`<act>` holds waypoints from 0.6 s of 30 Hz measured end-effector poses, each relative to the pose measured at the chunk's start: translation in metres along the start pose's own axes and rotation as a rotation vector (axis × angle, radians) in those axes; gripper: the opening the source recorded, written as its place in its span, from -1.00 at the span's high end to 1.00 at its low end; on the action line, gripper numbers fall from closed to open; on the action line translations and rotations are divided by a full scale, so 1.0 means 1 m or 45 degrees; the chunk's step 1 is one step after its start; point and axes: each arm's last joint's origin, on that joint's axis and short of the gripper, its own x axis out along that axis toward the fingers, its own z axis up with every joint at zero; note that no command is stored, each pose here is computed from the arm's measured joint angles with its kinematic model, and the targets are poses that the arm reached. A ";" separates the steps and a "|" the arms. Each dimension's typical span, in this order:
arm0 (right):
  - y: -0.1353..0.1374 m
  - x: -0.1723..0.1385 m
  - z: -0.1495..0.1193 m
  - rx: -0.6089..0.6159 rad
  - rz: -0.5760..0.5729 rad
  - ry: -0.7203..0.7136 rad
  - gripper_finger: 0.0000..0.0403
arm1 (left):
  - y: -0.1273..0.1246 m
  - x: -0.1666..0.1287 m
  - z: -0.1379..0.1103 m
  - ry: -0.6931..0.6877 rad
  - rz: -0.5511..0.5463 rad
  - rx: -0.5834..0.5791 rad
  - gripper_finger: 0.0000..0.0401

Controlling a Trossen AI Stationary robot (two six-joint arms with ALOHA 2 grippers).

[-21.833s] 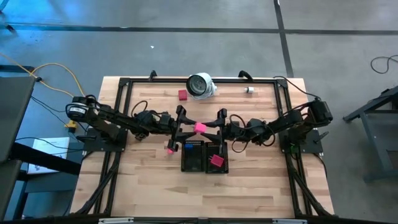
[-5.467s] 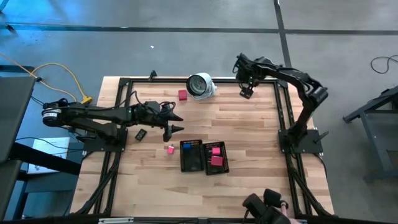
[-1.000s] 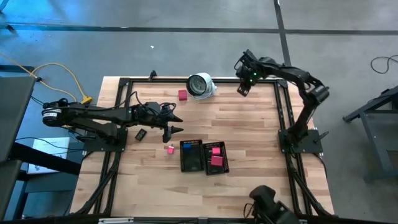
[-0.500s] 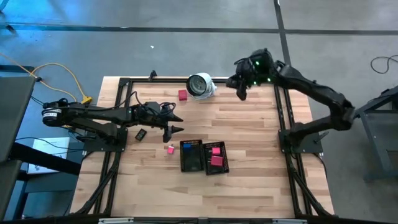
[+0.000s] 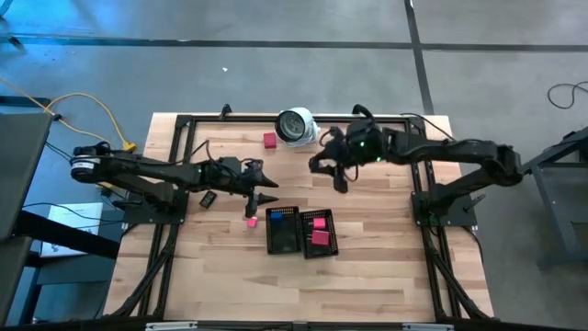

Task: Pick & Place Office items
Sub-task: Put the white charger adapter into the right black bin

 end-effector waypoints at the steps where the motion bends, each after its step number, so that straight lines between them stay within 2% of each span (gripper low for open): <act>1: 0.003 0.003 -0.004 0.007 0.009 -0.011 0.42 | 0.000 0.003 -0.002 0.013 -0.001 0.005 -0.08; 9: 0.023 0.026 -0.046 0.104 0.126 -0.148 0.42 | 0.001 0.010 -0.001 -0.046 -0.008 0.102 -0.08; 13: 0.034 0.031 -0.069 0.160 0.170 -0.198 0.42 | 0.006 0.005 0.006 -0.099 0.021 0.114 -0.08; 18: 0.055 0.033 -0.084 0.181 0.233 -0.273 0.42 | 0.012 0.002 0.009 -0.115 0.034 0.105 -0.08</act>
